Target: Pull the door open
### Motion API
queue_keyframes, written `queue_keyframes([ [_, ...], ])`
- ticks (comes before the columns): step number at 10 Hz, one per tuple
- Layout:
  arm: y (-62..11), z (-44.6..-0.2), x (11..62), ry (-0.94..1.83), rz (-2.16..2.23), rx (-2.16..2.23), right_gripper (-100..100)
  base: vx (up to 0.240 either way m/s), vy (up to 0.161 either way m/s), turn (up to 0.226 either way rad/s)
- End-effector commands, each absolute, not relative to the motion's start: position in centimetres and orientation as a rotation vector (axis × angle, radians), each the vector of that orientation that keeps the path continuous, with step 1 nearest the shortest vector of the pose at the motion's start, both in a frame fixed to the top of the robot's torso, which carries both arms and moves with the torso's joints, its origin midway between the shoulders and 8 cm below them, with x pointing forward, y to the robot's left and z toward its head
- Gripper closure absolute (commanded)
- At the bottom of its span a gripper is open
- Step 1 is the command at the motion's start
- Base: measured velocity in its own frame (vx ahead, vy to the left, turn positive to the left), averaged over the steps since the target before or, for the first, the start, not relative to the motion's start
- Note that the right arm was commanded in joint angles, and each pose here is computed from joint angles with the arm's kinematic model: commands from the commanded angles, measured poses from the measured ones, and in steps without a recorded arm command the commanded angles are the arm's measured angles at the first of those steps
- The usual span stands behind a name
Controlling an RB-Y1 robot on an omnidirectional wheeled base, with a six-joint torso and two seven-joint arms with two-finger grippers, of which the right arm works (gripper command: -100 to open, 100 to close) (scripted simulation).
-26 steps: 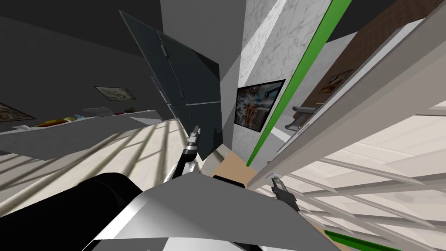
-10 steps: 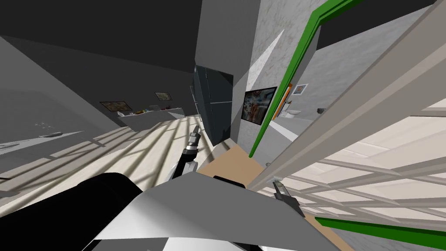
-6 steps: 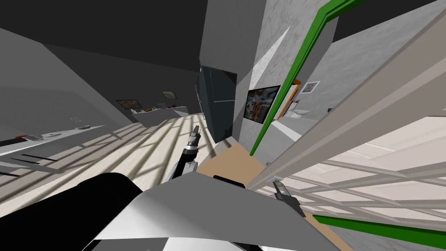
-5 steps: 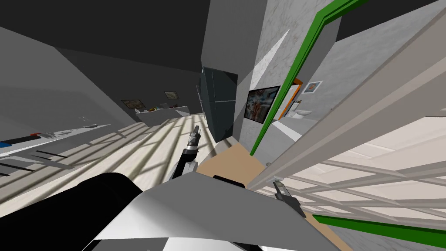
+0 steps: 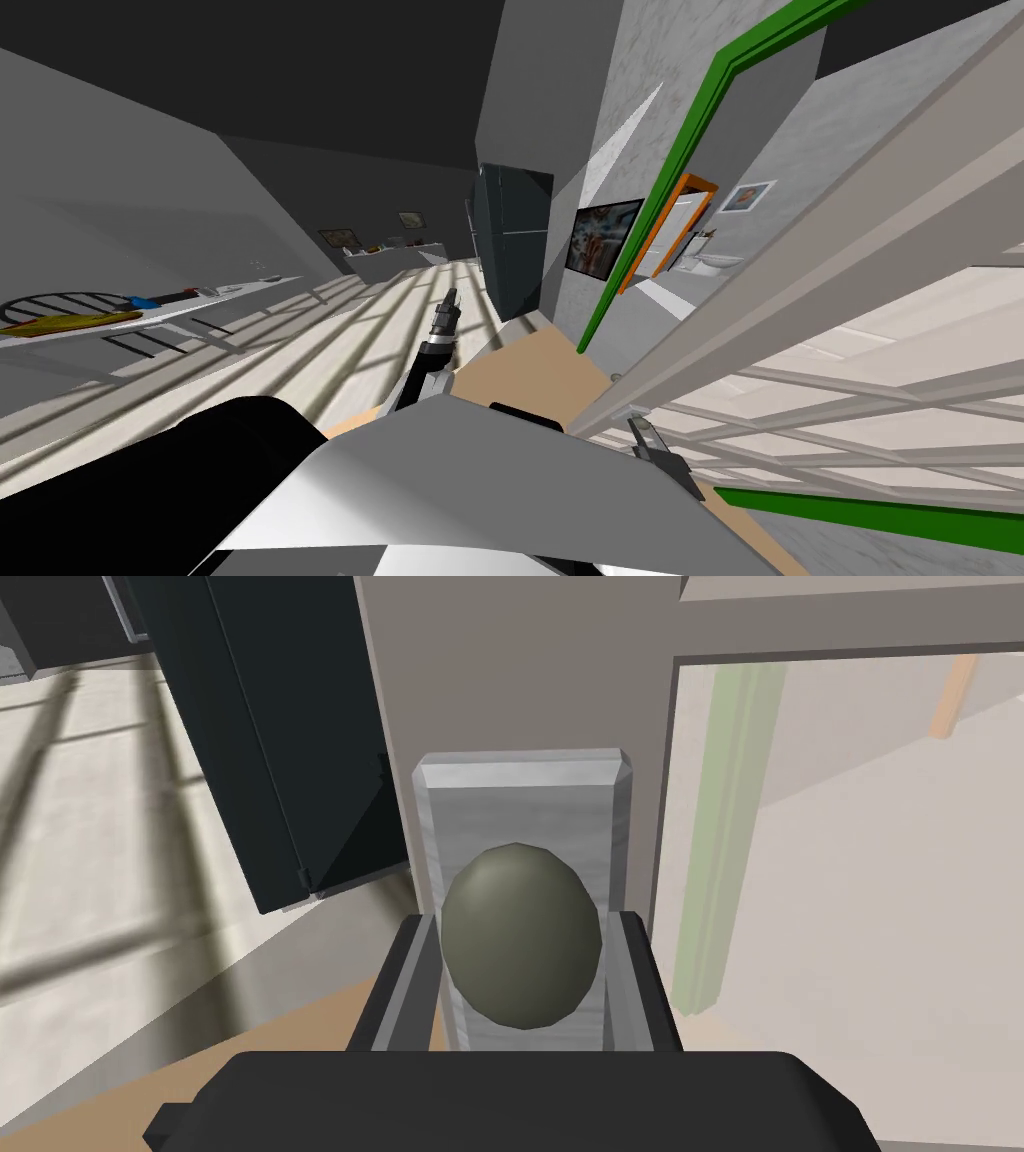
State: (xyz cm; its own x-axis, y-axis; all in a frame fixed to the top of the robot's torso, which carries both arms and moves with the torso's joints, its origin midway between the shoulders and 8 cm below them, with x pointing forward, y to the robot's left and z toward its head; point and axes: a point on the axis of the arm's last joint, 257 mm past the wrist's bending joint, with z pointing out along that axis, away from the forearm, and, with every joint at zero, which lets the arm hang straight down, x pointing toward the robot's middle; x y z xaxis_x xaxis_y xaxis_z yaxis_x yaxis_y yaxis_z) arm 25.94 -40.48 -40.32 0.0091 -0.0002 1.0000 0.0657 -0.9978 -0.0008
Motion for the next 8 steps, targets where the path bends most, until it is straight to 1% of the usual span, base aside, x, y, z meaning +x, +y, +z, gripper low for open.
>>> queue_keyframes([
  [1, -40.58, -40.00, 25.97, -0.079, -2.185, -2.185, 100, -0.176, -0.035, 0.081],
  [2, -40.47, -40.29, 25.94, -0.077, -2.176, -2.195, 100, -0.076, -0.017, 0.021],
  [3, -40.44, -40.38, 25.84, -0.082, -2.170, -2.195, 100, -0.113, -0.045, 0.115],
  [8, -40.57, -40.21, 25.85, -0.099, -2.168, -2.181, 100, -0.206, -0.050, 0.145],
])
